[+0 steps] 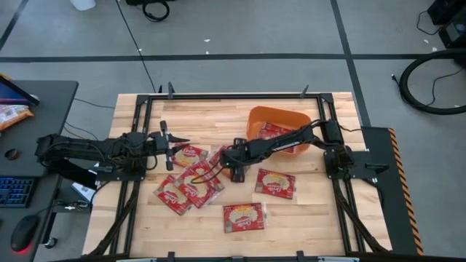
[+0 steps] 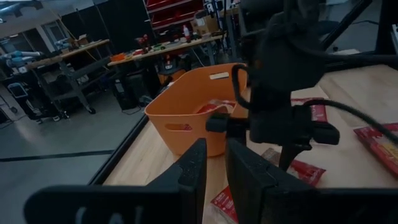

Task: Sort popcorn bags into baskets
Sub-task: Put the popcorn bag into the orange bin

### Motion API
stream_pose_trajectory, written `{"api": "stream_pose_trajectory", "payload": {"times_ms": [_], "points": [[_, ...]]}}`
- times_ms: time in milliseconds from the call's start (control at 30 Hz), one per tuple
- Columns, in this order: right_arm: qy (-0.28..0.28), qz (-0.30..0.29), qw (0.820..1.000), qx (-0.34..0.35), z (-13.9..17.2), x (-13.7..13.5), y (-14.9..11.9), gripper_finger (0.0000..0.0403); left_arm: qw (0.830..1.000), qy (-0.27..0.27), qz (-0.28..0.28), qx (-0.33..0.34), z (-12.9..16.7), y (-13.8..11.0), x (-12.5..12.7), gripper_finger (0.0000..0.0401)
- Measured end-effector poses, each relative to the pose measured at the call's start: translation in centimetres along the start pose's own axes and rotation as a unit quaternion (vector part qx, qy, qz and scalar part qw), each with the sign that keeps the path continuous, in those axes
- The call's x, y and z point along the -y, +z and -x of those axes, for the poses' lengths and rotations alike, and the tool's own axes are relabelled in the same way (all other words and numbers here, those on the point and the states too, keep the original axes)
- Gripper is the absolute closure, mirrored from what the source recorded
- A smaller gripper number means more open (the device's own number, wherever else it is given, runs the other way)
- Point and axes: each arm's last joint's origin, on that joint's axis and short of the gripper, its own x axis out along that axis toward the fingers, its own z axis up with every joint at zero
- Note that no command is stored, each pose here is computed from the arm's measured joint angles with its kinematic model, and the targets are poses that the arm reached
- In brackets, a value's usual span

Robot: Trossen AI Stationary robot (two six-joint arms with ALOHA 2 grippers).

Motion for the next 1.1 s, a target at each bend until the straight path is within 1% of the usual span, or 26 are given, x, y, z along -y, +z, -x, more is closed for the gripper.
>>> {"api": "stream_pose_trajectory", "payload": {"times_ms": [200,267,333,467,667,700,867,967,1100], "points": [[0.027,0.014,0.999,-0.009,-0.5,0.2,-0.4,0.0157,1.000,0.000,0.000,0.000,0.0,0.0,0.0,0.0337],[0.041,0.015,0.999,-0.013,-0.7,0.1,-0.7,0.0169,1.000,0.000,0.000,0.000,0.0,0.0,0.0,0.0337],[0.054,0.010,0.998,-0.019,-0.9,0.2,-1.1,0.0190,1.000,0.000,0.000,0.000,0.0,0.0,0.0,0.0337],[0.060,0.017,0.998,-0.027,-1.1,0.1,-1.5,0.0254,1.000,0.000,0.000,0.000,0.0,0.0,0.0,0.0337],[0.070,0.037,0.996,-0.030,-1.1,-0.3,-1.6,0.0382,1.000,0.000,0.000,0.000,0.0,0.0,0.0,0.0337],[0.070,0.043,0.996,-0.030,-1.1,-0.3,-1.7,0.0391,1.000,0.000,0.000,0.000,0.0,0.0,0.0,0.0337],[0.061,0.062,0.996,-0.020,-0.8,-0.7,-1.6,0.0396,1.000,0.000,0.000,0.000,0.0,0.0,0.0,0.0337],[0.049,0.076,0.996,-0.018,-0.1,-0.9,-1.7,0.0397,1.000,0.000,0.000,0.000,0.0,0.0,0.0,0.0337],[0.041,0.079,0.996,-0.004,1.0,-0.8,-1.4,0.0399,1.000,0.000,0.000,0.000,0.0,0.0,0.0,0.0337]]}}
